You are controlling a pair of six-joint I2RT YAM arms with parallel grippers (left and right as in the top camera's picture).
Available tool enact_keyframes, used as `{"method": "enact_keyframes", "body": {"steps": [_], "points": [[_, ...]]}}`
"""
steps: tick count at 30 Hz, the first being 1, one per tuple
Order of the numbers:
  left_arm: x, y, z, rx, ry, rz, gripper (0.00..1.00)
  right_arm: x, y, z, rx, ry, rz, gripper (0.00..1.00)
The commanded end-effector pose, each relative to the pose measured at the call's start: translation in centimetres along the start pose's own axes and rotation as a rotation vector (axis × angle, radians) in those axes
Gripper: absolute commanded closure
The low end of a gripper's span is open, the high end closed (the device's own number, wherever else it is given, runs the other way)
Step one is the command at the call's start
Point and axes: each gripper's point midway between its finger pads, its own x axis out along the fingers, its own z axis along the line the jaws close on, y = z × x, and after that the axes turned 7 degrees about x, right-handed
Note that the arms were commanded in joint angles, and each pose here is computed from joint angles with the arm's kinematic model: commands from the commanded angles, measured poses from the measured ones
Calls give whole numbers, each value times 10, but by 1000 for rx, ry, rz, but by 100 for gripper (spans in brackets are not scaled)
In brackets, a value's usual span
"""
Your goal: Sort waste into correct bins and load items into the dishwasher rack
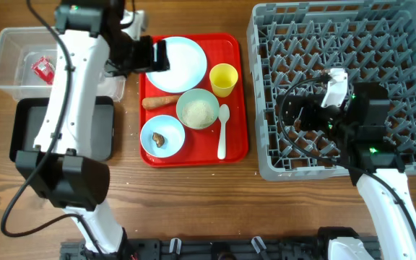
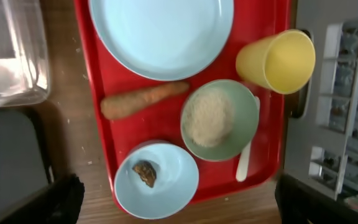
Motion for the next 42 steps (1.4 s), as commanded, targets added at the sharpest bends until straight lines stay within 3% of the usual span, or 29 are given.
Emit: {"method": "enact_keyframes", "body": {"steps": [1, 6, 10, 14, 22, 28, 31, 42], "points": [[6, 12, -26, 51, -2, 43, 0, -1, -11, 4, -10, -8, -30, 0], [41, 24, -55, 105, 3, 84, 0, -1, 2, -1, 18, 10, 21, 0], [87, 51, -50, 38, -39, 168, 0, -1, -1, 0, 13, 7, 10, 0], [102, 77, -40, -7, -156, 176, 0, -1, -1, 0, 13, 7, 10, 0], [139, 132, -45, 98, -130, 187, 0, -1, -5, 1, 5, 6, -5, 0], [164, 137, -40, 101, -118, 147, 4, -1, -6, 1, 3, 3, -10, 0], [171, 136, -40, 103, -107, 126, 0, -1, -6, 1, 4, 4, -8, 0], [172, 134, -52, 101, -41, 124, 0, -1, -9, 2, 23, 0, -19, 0]]}}
